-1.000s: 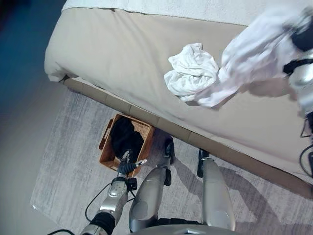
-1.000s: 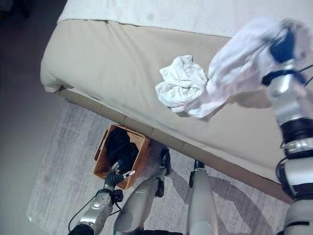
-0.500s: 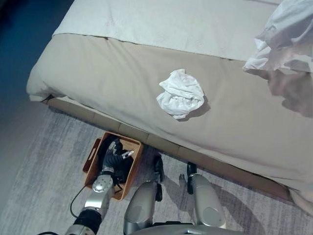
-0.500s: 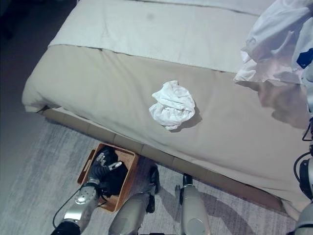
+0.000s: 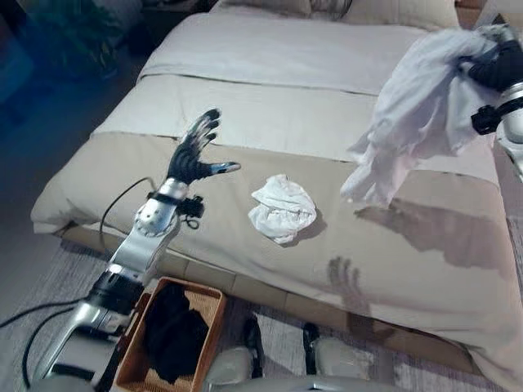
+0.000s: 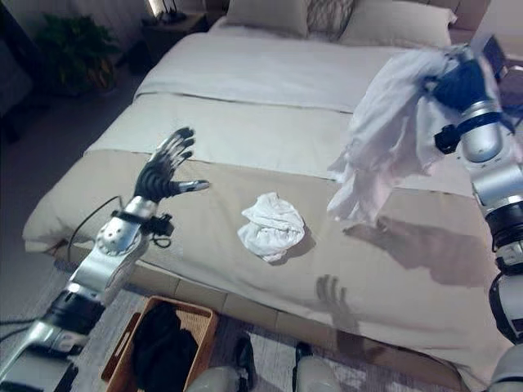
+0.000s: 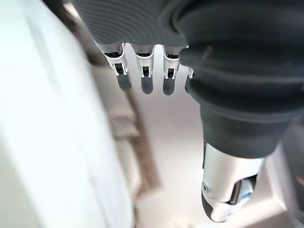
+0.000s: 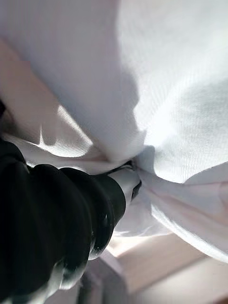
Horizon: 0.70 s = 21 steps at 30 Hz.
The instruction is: Pick up clothes into the bucket
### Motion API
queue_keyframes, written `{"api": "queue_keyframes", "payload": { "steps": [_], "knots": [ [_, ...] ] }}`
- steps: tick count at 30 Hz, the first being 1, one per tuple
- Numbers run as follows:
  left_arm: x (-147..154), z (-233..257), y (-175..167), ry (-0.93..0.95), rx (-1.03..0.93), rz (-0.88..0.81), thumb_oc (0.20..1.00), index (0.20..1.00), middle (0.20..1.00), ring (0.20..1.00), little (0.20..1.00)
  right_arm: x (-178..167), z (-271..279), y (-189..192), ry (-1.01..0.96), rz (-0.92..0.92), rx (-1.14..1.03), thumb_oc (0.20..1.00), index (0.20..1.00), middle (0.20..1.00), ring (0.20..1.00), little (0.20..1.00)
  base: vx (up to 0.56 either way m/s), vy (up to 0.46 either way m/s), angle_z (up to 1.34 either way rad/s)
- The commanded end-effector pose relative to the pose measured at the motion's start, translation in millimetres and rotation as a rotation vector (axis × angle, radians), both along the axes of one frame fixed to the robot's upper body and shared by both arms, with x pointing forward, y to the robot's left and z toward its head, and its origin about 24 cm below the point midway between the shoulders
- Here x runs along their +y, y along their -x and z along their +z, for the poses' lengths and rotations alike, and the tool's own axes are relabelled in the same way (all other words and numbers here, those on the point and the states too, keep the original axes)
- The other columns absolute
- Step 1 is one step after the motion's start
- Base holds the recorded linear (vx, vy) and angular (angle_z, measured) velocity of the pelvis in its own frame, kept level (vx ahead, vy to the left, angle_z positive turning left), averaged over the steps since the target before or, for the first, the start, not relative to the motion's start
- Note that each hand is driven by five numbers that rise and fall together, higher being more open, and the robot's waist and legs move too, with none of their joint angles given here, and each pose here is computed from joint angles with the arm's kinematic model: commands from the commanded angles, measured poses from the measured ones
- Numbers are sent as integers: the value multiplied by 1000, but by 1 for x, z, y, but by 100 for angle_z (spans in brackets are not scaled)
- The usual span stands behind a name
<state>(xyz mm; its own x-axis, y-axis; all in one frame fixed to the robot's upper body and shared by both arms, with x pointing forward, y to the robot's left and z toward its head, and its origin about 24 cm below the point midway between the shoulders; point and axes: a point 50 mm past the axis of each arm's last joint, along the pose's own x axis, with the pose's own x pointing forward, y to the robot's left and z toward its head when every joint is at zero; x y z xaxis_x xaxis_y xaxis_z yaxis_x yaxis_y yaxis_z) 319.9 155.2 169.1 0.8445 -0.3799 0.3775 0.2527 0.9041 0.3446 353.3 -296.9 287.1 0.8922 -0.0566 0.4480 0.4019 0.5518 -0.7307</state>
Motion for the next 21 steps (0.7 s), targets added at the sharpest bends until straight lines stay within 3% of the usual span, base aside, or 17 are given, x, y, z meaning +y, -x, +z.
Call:
{"api": "queue_keyframes", "payload": {
  "steps": [1, 7, 21],
  "knots": [
    [-11, -4, -5, 6, 39, -60, 1000, 1000, 1000, 1000, 1000, 25, 21, 1, -8, 129, -68, 200, 200, 200, 200, 200, 83, -7, 0],
    [-43, -2, -23, -7, 79, -111, 1000, 1000, 1000, 1000, 1000, 66, 6, 1, -15, 329, -18, 200, 200, 200, 200, 200, 42, -1, -2],
    [-63, -12, -29, -38, 130, -138, 1000, 1000, 1000, 1000, 1000, 128, -10, 24, -12, 655, -7, 200, 200, 200, 200, 200, 2, 0, 0]
  ]
}}
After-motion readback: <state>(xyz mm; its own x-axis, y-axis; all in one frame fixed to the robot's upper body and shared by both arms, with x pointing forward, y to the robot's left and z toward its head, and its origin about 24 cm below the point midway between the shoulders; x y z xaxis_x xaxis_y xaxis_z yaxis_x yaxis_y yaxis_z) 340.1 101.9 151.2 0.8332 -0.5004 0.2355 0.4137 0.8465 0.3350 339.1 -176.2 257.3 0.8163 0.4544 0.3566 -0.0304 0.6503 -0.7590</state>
